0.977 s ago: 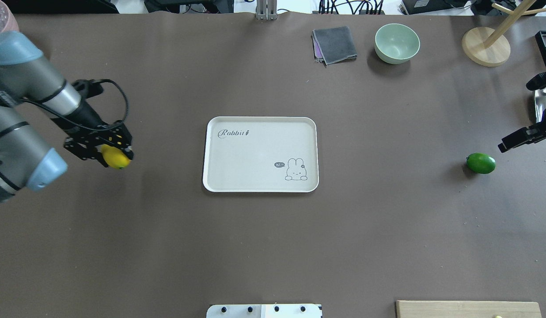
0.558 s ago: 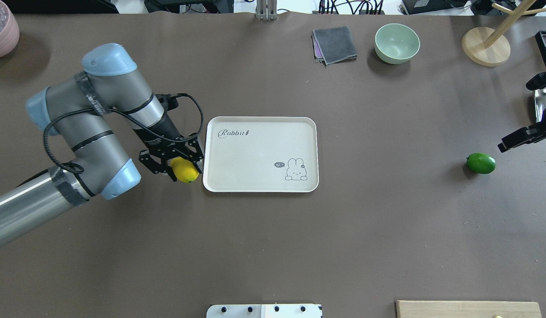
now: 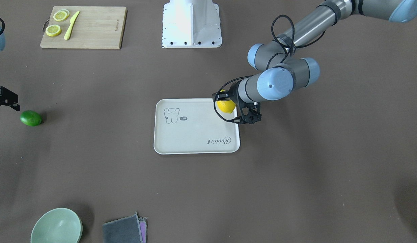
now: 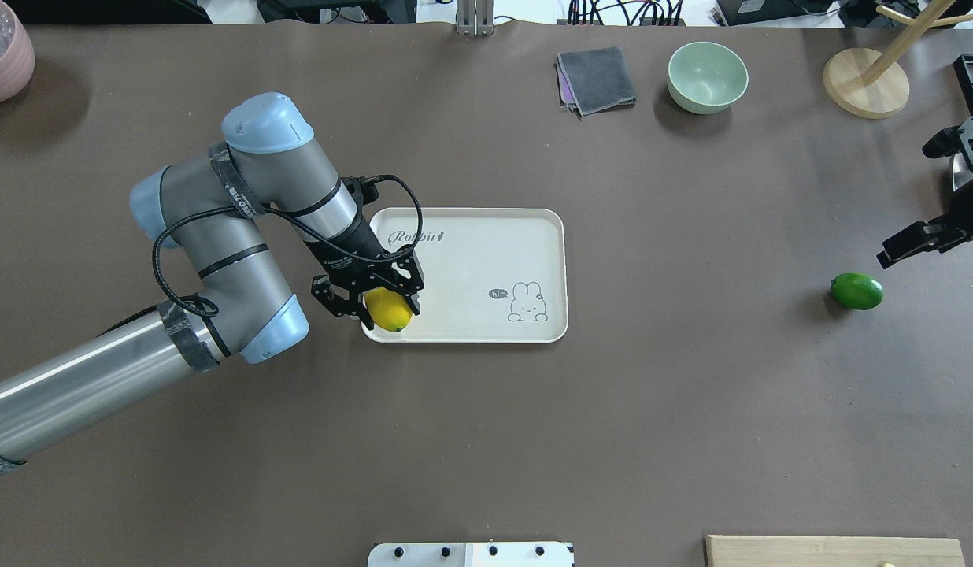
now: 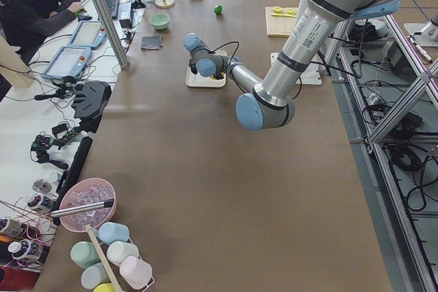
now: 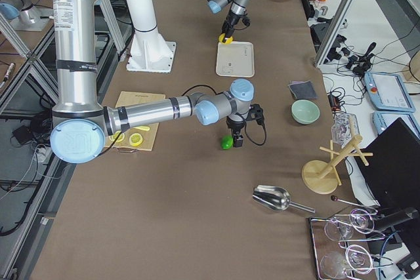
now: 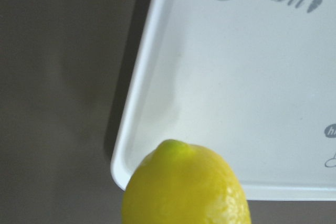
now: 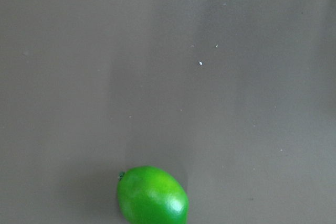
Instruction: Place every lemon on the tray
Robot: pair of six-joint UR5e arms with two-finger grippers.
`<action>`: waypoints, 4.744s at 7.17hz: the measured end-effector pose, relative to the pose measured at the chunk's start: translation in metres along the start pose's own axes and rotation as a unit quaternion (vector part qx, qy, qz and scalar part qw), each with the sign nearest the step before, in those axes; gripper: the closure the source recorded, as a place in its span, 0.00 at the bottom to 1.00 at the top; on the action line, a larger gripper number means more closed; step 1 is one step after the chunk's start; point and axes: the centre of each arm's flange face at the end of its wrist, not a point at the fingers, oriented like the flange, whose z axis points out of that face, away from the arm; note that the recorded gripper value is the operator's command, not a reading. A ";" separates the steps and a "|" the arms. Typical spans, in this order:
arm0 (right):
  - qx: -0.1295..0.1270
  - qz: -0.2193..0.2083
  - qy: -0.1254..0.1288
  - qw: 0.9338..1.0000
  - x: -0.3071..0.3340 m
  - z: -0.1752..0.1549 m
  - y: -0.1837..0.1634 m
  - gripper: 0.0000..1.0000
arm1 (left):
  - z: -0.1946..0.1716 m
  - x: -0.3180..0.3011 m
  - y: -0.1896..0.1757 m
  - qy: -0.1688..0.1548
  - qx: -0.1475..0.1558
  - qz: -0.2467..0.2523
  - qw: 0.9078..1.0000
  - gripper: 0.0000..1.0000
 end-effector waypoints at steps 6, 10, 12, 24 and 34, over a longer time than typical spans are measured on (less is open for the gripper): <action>0.006 -0.014 -0.023 1.000 -0.005 -0.009 -0.011 0.00 | -0.179 -0.092 -0.095 0.037 0.144 -0.089 0.985 0.04; 0.009 -0.013 -0.025 1.000 -0.008 -0.011 -0.013 0.00 | -0.342 -0.276 -0.134 -0.070 0.252 0.084 0.961 0.03; 0.009 -0.010 -0.027 1.000 -0.006 -0.013 -0.011 0.00 | -0.404 -0.356 -0.117 -0.142 0.226 0.154 0.951 0.02; -0.001 -0.258 0.022 0.966 -0.118 0.007 -0.012 0.01 | -0.399 -0.444 -0.073 -0.172 0.186 0.162 0.954 0.02; -0.095 -0.481 0.121 0.863 -0.085 0.051 0.023 0.01 | -0.396 -0.443 -0.067 -0.163 0.187 0.155 0.956 0.02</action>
